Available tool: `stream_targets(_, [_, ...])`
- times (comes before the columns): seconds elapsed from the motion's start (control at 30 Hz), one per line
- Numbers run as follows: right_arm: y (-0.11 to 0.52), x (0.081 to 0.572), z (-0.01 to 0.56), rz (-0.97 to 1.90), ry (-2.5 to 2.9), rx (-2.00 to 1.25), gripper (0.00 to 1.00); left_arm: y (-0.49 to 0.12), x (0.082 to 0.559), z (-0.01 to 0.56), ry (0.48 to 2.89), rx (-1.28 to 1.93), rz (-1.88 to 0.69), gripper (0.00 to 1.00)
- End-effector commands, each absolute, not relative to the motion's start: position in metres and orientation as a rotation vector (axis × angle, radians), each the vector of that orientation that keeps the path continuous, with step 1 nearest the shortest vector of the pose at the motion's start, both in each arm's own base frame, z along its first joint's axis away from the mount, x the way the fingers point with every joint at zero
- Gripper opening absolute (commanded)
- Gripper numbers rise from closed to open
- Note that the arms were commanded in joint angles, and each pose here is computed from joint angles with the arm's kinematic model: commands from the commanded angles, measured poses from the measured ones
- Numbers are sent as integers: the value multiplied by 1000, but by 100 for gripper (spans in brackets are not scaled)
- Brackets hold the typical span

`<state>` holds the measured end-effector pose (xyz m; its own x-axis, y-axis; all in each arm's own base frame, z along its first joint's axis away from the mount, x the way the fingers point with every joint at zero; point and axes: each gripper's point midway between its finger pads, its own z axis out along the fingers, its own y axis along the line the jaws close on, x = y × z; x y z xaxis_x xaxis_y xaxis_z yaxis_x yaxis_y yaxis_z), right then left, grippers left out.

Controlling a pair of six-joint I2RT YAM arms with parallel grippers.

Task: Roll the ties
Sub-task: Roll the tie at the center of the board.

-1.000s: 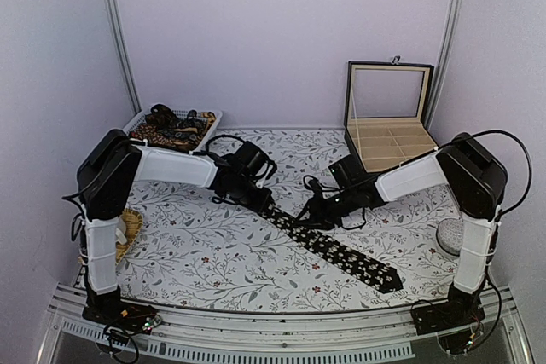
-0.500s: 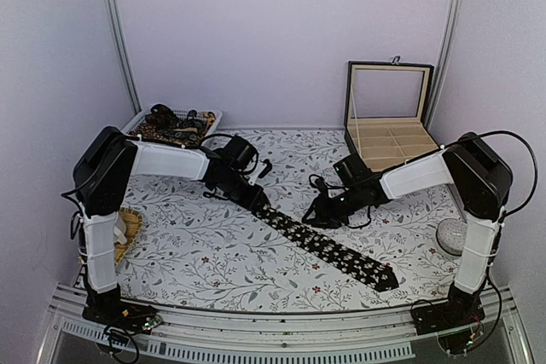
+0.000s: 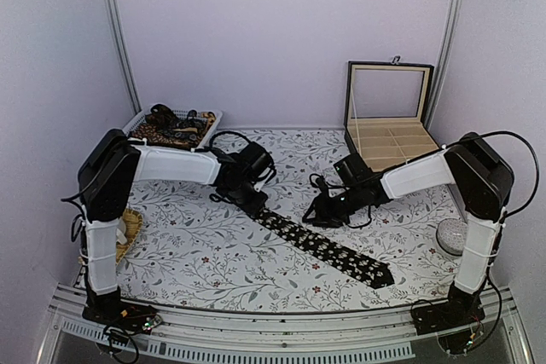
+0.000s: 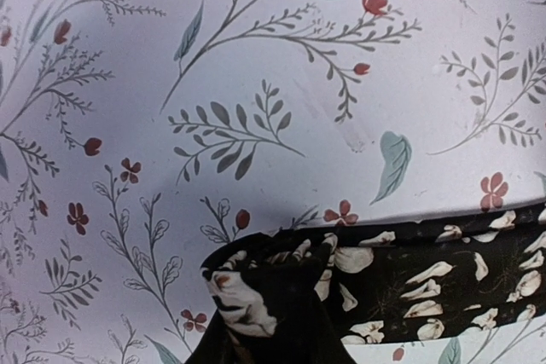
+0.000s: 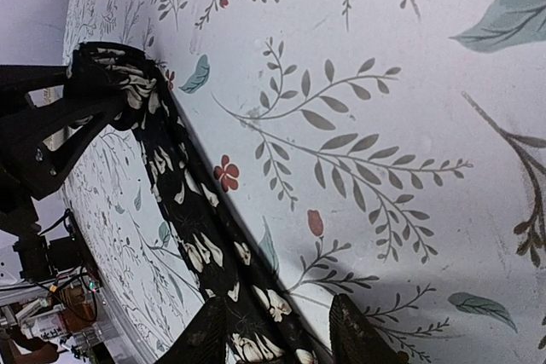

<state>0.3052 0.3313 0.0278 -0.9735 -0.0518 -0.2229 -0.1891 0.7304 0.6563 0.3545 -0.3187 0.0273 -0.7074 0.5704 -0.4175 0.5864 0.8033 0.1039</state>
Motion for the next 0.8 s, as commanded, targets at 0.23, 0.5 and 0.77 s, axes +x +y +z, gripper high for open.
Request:
stream_targets(0.23, [301,301,21,999,2800,-90,42,-288,316,-14,2454,967,639,0])
stream_targets(0.5, [298,306,25,1039,2787,-60,41,-314,292,-38,2475,1033,589,8])
stream_targets(0.77, [300,310,34,1060,2766,-61,41,-335,287,-31,2479,1047,487,16])
